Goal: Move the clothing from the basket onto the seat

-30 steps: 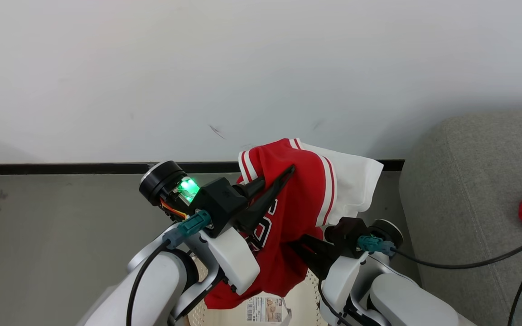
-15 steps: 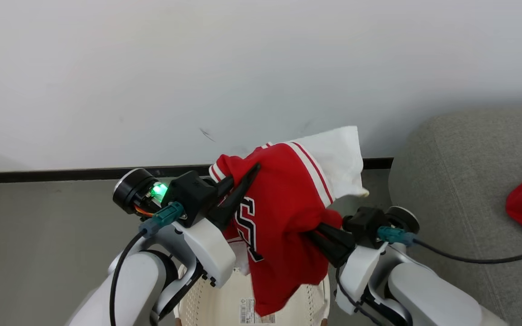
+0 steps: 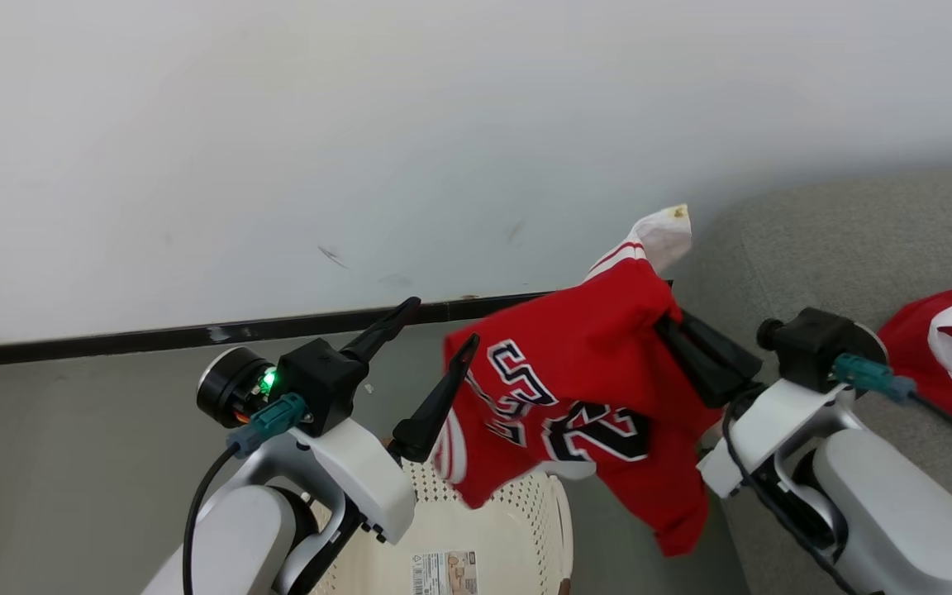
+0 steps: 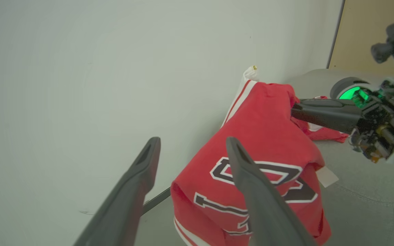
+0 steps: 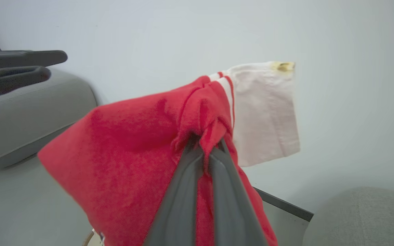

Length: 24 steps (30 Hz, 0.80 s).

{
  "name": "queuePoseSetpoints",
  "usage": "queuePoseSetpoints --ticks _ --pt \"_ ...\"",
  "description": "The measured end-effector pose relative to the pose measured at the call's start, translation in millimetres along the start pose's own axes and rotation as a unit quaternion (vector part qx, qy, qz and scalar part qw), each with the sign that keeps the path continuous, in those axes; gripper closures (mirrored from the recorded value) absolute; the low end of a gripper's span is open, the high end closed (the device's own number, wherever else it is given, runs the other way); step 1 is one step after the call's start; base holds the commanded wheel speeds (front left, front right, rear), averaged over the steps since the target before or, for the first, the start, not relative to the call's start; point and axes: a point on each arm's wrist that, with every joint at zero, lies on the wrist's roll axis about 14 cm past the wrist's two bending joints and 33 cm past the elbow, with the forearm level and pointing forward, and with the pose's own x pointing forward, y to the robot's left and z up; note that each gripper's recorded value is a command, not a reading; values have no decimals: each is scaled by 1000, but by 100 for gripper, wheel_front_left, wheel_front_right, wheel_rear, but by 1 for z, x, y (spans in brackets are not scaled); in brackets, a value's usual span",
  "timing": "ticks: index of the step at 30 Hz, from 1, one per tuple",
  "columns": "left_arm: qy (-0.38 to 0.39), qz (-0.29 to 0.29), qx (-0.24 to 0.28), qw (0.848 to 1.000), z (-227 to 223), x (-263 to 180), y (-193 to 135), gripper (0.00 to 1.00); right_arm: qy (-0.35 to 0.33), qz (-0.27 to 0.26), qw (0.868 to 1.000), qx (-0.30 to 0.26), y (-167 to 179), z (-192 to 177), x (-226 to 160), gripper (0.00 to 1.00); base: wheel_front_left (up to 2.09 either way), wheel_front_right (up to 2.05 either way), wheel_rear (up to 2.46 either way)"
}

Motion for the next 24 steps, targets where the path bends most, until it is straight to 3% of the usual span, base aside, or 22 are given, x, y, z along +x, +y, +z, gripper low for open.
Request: queuePoseSetpoints --ticks 11,24 --pt "7 -28 -17 999 -18 6 -20 0 -12 -101 994 -47 -64 19 -45 100 0 0 0" --pt "7 -91 -37 995 -29 16 -62 0 -5 -229 968 -102 -128 36 -125 100 0 0 0"
